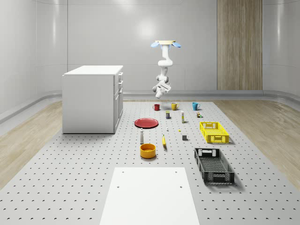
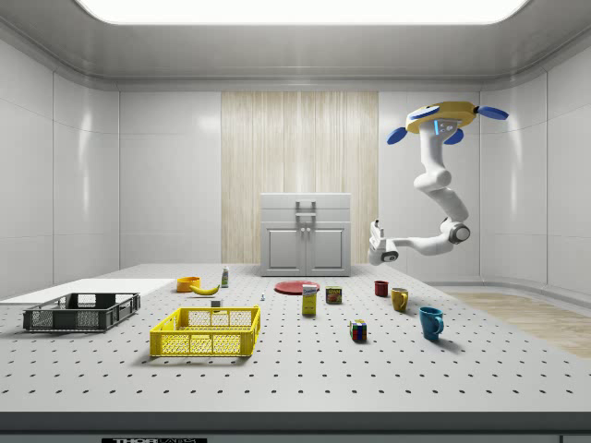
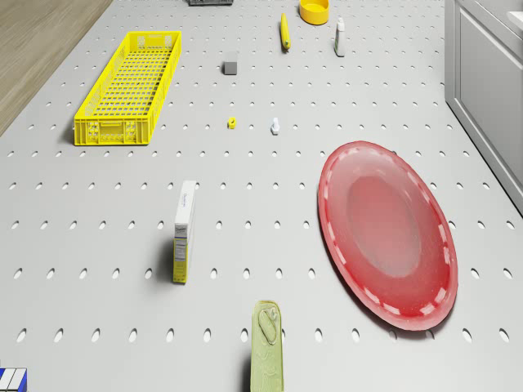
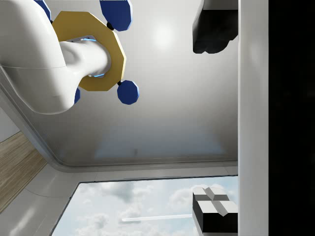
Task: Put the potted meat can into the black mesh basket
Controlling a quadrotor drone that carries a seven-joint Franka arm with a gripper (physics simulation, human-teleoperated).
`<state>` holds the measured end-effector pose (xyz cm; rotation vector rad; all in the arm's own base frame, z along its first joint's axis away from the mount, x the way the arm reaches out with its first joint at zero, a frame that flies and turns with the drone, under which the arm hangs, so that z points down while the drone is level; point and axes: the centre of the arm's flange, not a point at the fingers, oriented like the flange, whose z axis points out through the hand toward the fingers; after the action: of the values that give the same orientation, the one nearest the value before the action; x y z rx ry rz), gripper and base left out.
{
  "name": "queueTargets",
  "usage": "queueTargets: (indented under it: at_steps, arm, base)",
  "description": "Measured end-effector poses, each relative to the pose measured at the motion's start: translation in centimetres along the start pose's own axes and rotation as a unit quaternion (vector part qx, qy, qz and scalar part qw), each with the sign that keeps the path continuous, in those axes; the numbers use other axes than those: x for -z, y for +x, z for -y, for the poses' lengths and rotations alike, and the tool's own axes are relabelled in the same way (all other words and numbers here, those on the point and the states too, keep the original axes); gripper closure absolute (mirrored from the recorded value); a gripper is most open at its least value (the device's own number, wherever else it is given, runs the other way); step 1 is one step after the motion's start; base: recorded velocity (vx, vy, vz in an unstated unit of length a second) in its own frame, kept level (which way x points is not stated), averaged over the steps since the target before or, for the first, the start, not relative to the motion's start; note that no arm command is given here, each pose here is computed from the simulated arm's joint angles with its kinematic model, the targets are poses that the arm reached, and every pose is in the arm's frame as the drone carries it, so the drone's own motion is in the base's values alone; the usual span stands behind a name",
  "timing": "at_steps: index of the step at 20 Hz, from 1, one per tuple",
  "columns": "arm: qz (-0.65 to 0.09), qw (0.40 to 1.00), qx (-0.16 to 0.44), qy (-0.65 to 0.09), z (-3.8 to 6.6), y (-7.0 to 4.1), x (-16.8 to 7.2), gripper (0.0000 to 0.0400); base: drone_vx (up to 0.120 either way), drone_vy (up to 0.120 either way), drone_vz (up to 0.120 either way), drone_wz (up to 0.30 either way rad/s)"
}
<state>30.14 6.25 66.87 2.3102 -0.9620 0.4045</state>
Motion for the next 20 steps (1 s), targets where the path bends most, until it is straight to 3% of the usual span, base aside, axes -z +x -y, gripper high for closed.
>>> queueTargets:
  at_steps: [3,5,7,9,14,20]
  arm:
    - [-0.136,0.981,0.004,-0.136,2.6,-2.7,-0.8,0.0000]
    - [-0.246,0.938,0.008,-0.246,4.5,-4.6,-2.5,0.0000]
    - [-0.356,0.863,0.011,-0.357,6.0,-6.2,-5.2,0.0000]
    - [-0.452,0.768,0.014,-0.453,6.7,-7.0,-8.2,0.0000]
    - [-0.591,0.547,0.019,-0.593,6.2,-6.6,-14.0,0.0000]
    - [-0.644,0.410,0.023,-0.645,5.0,-5.6,-16.6,0.0000]
  base:
    - [0.120,0.000,-0.067,0.000]
    - [0.120,0.000,-0.120,0.000]
    - [0.120,0.000,-0.120,0.000]
    - [0.120,0.000,-0.120,0.000]
    - [0.120,0.000,-0.120,0.000]
    - [0.120,0.000,-0.120,0.000]
